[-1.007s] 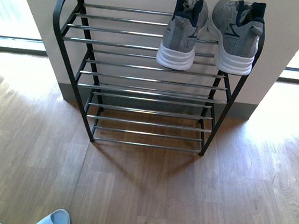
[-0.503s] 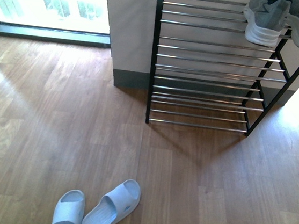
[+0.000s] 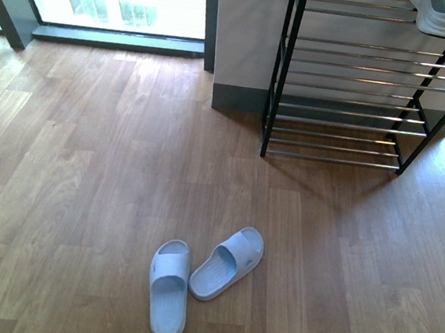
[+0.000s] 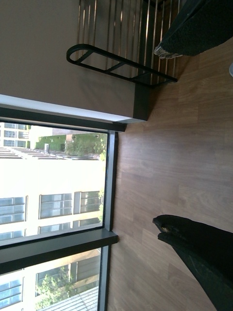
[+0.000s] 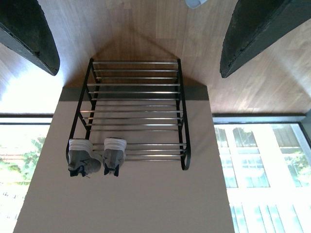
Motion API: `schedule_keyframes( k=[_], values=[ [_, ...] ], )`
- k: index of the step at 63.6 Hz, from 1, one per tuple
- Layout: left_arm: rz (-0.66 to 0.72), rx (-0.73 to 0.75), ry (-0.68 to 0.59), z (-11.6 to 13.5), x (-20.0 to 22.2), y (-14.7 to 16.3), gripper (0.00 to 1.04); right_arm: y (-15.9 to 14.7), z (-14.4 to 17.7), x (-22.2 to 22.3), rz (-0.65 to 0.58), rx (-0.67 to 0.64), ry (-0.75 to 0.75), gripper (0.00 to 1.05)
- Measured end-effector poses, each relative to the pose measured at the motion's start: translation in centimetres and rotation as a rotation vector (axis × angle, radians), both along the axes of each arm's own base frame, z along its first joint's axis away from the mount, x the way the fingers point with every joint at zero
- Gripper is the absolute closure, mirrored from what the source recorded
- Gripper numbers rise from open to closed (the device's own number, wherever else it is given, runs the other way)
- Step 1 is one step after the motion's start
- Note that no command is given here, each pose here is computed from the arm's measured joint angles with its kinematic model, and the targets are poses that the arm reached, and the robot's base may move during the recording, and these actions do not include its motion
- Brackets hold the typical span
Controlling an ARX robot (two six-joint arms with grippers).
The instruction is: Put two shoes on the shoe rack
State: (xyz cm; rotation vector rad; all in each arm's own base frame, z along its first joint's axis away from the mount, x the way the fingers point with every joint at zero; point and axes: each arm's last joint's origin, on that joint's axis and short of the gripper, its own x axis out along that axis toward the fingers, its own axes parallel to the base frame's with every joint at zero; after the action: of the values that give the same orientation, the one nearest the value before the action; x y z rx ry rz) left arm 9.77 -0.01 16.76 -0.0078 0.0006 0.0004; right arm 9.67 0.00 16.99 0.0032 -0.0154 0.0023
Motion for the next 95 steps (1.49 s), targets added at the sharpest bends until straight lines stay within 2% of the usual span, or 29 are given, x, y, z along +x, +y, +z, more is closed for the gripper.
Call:
schedule_keyframes(
  k=[95],
  values=[
    [-0.002,0.0,0.0,0.0,0.0,-0.01,0.09,-0.01,0.0,0.0,-0.003,0.0,0.0,0.09]
  ],
)
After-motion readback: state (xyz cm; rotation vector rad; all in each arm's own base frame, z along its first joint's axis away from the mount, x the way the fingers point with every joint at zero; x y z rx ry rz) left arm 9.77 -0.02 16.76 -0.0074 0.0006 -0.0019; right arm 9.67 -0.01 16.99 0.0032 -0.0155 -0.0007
